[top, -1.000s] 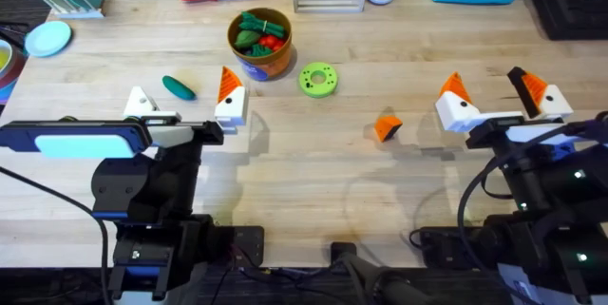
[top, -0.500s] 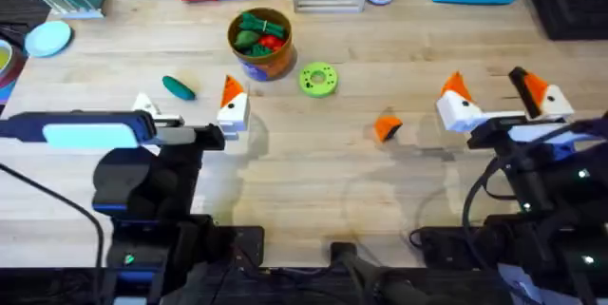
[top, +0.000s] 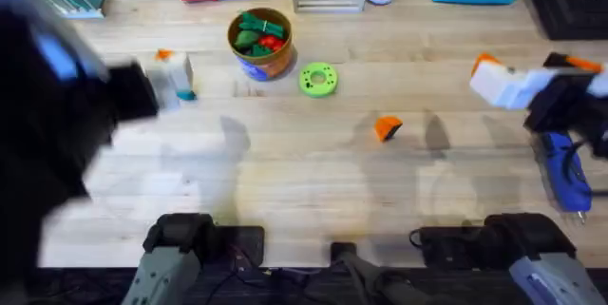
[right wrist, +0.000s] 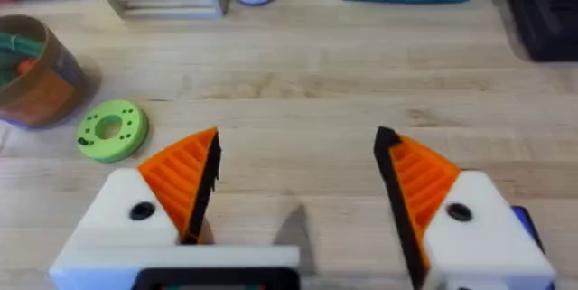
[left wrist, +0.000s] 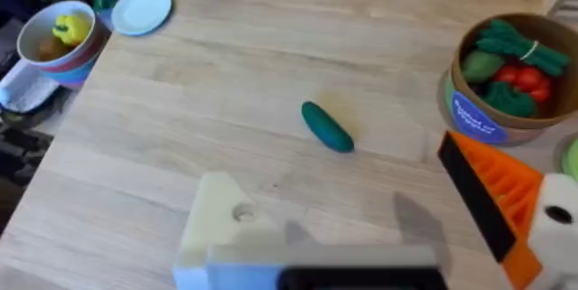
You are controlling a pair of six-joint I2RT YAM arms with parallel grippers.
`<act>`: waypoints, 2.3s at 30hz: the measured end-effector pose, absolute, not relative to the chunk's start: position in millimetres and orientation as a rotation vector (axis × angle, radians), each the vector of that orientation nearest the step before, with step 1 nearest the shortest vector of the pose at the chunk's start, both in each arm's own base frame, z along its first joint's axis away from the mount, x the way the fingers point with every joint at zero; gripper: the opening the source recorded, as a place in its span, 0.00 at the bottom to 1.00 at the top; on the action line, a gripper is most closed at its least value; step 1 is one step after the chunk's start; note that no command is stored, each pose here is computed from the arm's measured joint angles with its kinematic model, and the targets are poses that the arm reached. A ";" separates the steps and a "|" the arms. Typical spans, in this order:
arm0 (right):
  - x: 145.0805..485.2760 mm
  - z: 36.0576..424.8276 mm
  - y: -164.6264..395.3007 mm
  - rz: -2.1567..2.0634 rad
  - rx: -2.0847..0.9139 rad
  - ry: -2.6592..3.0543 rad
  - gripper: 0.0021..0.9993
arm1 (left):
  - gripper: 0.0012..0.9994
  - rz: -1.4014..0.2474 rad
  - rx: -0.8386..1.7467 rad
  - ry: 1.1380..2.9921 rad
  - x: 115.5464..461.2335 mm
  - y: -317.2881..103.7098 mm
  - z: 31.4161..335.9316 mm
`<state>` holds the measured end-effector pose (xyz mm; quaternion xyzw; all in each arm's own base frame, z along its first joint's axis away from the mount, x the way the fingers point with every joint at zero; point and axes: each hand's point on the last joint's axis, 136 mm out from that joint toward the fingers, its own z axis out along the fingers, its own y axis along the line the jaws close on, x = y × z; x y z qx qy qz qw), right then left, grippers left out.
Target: Pick up the gripper from the table and insert it into the empty holder that is missing its gripper. Then pick up a screw, insert it into the mounting hole, and use the screwdriver to tighten it. Finally, clean up the table by picking up the vegetable and placing it into the bucket.
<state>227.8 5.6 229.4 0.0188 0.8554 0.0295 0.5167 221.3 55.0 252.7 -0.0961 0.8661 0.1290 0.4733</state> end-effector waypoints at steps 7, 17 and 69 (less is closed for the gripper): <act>260.4 248.9 6.2 0.075 0.051 2.133 0.99 | 0.99 0.217 -0.330 2.305 293.6 73.6 256.5; 265.0 244.9 6.2 0.075 0.053 2.159 0.99 | 0.99 0.033 -0.517 2.604 312.3 87.0 178.7; 159.3 156.4 5.8 0.064 0.085 2.728 0.99 | 0.99 -0.339 0.556 2.332 274.3 -167.5 277.0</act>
